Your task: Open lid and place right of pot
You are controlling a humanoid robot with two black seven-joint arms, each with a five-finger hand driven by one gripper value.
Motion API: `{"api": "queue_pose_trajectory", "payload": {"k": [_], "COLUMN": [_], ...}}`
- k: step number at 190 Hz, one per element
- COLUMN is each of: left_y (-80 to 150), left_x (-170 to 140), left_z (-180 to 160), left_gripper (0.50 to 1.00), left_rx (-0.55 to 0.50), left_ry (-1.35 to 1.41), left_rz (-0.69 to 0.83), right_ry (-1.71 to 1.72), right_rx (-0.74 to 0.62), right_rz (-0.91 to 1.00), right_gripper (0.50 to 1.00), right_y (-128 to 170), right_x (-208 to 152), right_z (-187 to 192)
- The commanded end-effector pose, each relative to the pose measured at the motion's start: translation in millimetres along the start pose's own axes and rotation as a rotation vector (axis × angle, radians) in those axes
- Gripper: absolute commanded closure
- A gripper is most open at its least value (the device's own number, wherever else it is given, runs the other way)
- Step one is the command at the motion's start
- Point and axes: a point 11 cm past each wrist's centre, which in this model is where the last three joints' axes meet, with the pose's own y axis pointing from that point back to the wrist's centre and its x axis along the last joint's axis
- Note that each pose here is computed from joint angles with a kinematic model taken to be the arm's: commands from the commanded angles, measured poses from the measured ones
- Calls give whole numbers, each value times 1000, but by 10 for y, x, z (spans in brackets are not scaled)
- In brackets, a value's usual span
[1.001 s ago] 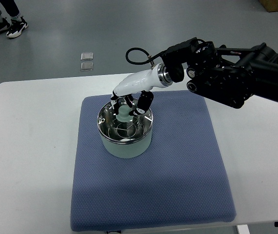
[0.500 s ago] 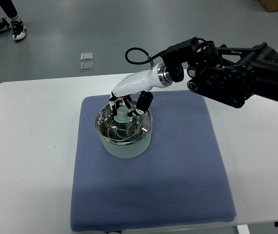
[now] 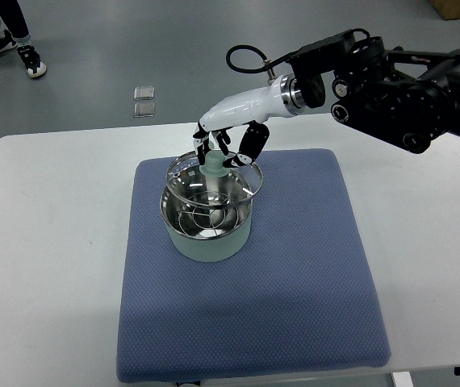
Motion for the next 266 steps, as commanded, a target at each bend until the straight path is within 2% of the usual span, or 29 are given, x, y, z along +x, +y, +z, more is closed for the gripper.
{"api": "queue_pose_trajectory", "payload": {"k": [1,20,21,39,102,151,153,156,157,158,159,160,161,162,163,164,165,166,167,168,170,171,172,173,175,192,217,240,266], "left_y": [0,0,0,0,-1,1,1,0,0,0,0,1,1,1,1,1,1,1,1,1,1,1,1,0,1,0,0,0,1], "left_x": [-7,-7,-7,-1,5,-7,-7,-7,-7,-7,-7,-7,-7,-7,-7,-7,-7,-7,-7,-7,-7,-7,-7,-7,-7,-23,-41,-36,-20], "left_z": [0,0,0,0,-8,9,9,0,0,0,0,9,9,9,9,9,9,9,9,9,9,9,9,0,9,8,9,9,9], "left_gripper": [500,500,500,500,500,500,500,500,500,500,500,500,500,500,500,500,500,500,500,500,500,500,500,500,500,500,500,500,500], "left_rx": [0,0,0,0,1,-2,-2,0,0,0,0,-2,-2,-2,-2,-2,-2,-2,-2,-2,-2,-2,-2,0,-2,-1,-2,-2,-2], "left_ry": [0,0,0,0,2,-1,-1,0,0,0,0,-1,-1,-1,-1,-1,-1,-1,-1,-1,-1,-1,-1,0,-1,-2,-2,-1,-1], "left_rz": [-2,-2,-2,0,1,-2,-2,-2,-2,-2,-2,-2,-2,-2,-2,-2,-2,-2,-2,-2,-2,-2,-2,-2,-2,-6,-13,-11,-7], "right_ry": [-11,-21,-35,-55,-190,-220,-221,-220,-220,-218,-218,-218,-218,-216,-216,-215,-215,-214,-214,-212,-212,-210,-210,-206,-204,-198,-259,-484,-913], "right_rx": [-21,-36,-54,-94,-183,-184,-184,-185,-185,-182,-182,-182,-182,-180,-180,-177,-177,-174,-174,-171,-171,-168,-168,-169,-168,-166,-144,-161,-125], "right_rz": [10,16,21,28,10,18,19,26,26,31,31,36,37,42,42,45,45,51,51,60,61,65,65,72,77,97,160,290,496], "right_gripper": [1000,1000,1000,1000,1000,1000,991,937,936,904,904,869,869,822,822,769,769,714,713,663,662,614,613,583,566,566,568,570,568], "right_y": [174,282,390,561,1032,925,921,908,908,895,895,888,888,876,875,858,858,842,842,827,827,803,803,795,782,721,700,789,831], "right_x": [26,22,-11,-63,-730,-1046,-1065,-1089,-1089,-1101,-1101,-1112,-1112,-1125,-1125,-1141,-1141,-1153,-1153,-1150,-1150,-1168,-1169,-1174,-1185,-1257,-1156,-1051,-929], "right_z": [129,215,312,468,982,1041,1043,1046,1046,1041,1041,1043,1043,1038,1038,1033,1033,1027,1027,1021,1021,1013,1012,1013,1012,1007,987,1120,1293]}}
